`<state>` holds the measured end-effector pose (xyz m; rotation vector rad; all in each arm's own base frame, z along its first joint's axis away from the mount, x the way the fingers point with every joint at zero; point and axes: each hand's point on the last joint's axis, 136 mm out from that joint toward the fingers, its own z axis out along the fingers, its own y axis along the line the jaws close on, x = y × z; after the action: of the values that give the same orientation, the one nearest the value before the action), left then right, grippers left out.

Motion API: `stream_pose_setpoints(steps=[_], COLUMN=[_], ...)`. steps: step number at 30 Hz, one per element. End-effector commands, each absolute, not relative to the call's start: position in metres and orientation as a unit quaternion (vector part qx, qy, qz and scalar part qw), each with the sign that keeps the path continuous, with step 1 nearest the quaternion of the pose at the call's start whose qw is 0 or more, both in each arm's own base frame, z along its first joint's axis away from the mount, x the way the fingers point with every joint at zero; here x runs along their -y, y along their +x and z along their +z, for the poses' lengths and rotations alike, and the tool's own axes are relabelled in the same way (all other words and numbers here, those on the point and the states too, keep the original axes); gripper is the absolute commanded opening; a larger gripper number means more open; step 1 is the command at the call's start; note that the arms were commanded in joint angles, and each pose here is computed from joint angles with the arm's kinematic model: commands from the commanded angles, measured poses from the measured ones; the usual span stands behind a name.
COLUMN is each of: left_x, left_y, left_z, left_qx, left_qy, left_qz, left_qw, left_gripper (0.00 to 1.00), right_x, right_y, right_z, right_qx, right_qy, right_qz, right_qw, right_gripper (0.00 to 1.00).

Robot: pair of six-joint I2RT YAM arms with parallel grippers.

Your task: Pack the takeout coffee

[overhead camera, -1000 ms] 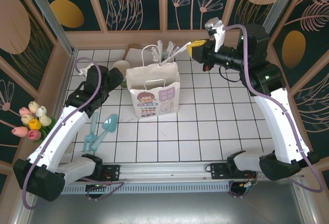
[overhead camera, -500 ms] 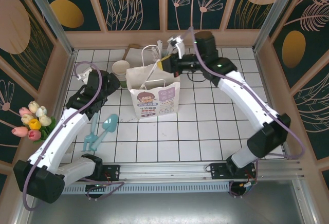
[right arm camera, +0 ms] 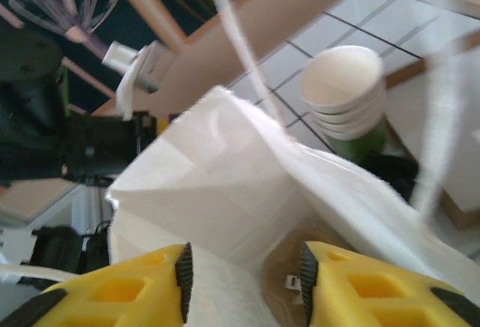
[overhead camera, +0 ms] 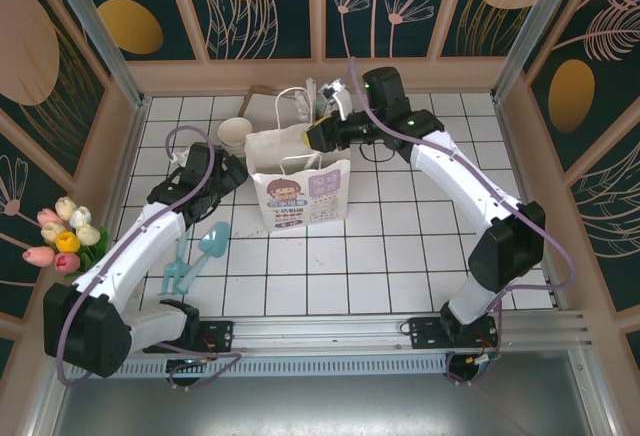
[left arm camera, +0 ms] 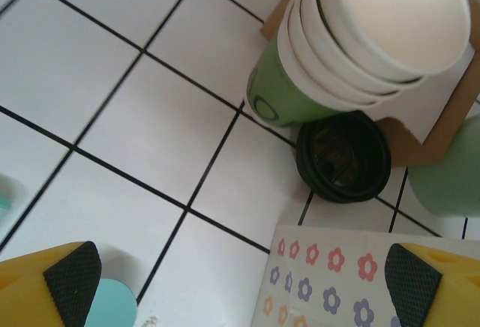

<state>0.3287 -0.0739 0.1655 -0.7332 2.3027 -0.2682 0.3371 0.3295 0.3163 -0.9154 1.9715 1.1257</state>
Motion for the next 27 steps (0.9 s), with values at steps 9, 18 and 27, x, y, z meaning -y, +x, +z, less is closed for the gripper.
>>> stream_pose_setpoints(steps=[9, 18, 27], left_x=[0.106, 0.118, 0.138], left_y=[0.343, 0.349, 0.361], left_z=[0.161, 0.151, 0.146], left_qx=[-0.882, -0.884, -0.887], left_qy=[-0.274, -0.274, -0.262], left_qz=[-0.194, -0.213, -0.230], left_qw=[0.330, 0.314, 0.304], left_gripper=[0.98, 0.99, 0.99], right_x=[-0.224, -0.124, -0.109], right_y=[0.359, 0.383, 0.368], right_z=[0.359, 0.319, 0.314], right_qx=[-0.781, -0.831, -0.812], right_qy=[-0.200, 0.010, -0.002], right_qz=[0.283, 0.213, 0.206], right_qw=[0.520, 0.515, 0.545], right_gripper=[0.99, 0.99, 0.99])
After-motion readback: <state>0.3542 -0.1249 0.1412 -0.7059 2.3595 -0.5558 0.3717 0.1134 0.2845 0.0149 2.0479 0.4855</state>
